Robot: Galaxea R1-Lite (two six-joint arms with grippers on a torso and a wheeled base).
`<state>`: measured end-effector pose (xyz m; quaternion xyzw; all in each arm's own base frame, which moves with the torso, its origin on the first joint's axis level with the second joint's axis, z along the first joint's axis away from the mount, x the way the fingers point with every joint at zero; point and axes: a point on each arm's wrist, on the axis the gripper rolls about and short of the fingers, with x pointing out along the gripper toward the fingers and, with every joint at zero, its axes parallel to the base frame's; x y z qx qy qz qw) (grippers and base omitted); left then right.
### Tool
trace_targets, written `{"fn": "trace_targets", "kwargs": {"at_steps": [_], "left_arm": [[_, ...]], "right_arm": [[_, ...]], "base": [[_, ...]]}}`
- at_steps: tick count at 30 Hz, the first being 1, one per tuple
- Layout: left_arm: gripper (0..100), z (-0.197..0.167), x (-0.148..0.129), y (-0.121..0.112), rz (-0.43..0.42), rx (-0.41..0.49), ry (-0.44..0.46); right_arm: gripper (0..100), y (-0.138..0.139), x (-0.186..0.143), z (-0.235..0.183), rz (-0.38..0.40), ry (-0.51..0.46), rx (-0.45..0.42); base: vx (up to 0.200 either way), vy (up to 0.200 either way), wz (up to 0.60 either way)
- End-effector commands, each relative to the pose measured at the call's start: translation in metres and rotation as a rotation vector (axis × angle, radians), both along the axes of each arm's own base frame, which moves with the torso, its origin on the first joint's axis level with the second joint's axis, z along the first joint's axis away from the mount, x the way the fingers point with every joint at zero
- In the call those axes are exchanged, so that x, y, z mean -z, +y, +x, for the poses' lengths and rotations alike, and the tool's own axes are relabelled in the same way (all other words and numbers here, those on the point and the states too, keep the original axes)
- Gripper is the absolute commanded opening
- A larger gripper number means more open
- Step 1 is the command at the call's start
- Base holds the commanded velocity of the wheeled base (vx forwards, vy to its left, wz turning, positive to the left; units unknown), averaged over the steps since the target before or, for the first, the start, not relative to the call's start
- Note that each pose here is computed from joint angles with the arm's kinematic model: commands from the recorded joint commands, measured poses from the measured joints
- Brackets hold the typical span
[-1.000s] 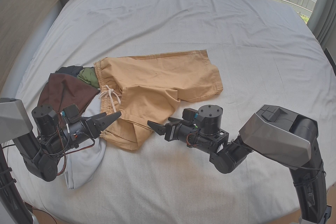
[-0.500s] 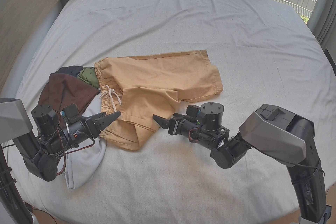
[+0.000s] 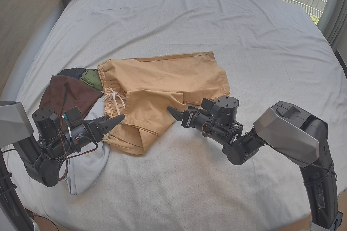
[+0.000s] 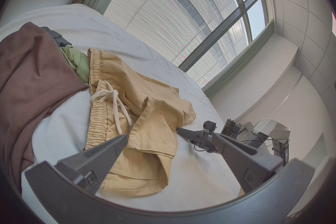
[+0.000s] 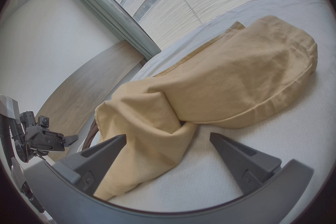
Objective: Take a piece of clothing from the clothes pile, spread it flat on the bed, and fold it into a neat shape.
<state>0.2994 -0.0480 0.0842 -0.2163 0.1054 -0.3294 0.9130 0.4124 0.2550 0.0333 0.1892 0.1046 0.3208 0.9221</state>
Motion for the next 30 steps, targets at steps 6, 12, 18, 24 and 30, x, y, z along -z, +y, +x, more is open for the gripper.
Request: {"fn": "trace_targets", "kwargs": {"at_steps": [6, 12, 18, 24, 30], "left_arm": [[100, 0.000, 0.000, 0.000, 0.000, 0.000, 0.000], [100, 0.000, 0.000, 0.000, 0.000, 0.000, 0.000], [100, 0.000, 0.000, 0.000, 0.000, 0.000, 0.002], [100, 0.000, 0.000, 0.000, 0.000, -0.002, 0.002], [100, 0.000, 0.000, 0.000, 0.000, 0.002, 0.002]], "right_arm": [[100, 0.013, 0.002, -0.007, 0.011, 0.003, -0.038], [0, 0.019, 0.000, -0.011, 0.061, 0.021, -0.052], [0, 0.017, 0.006, -0.022, 0.054, 0.041, -0.062], [0, 0.007, -0.009, -0.035, 0.079, 0.038, -0.058], [0, -0.004, -0.044, -0.044, 0.145, 0.048, -0.059]], "base": [[0.000, 0.000, 0.00], [0.000, 0.000, 0.00], [0.000, 0.000, 0.00], [0.000, 0.000, 0.00], [0.000, 0.000, 0.00]]}}
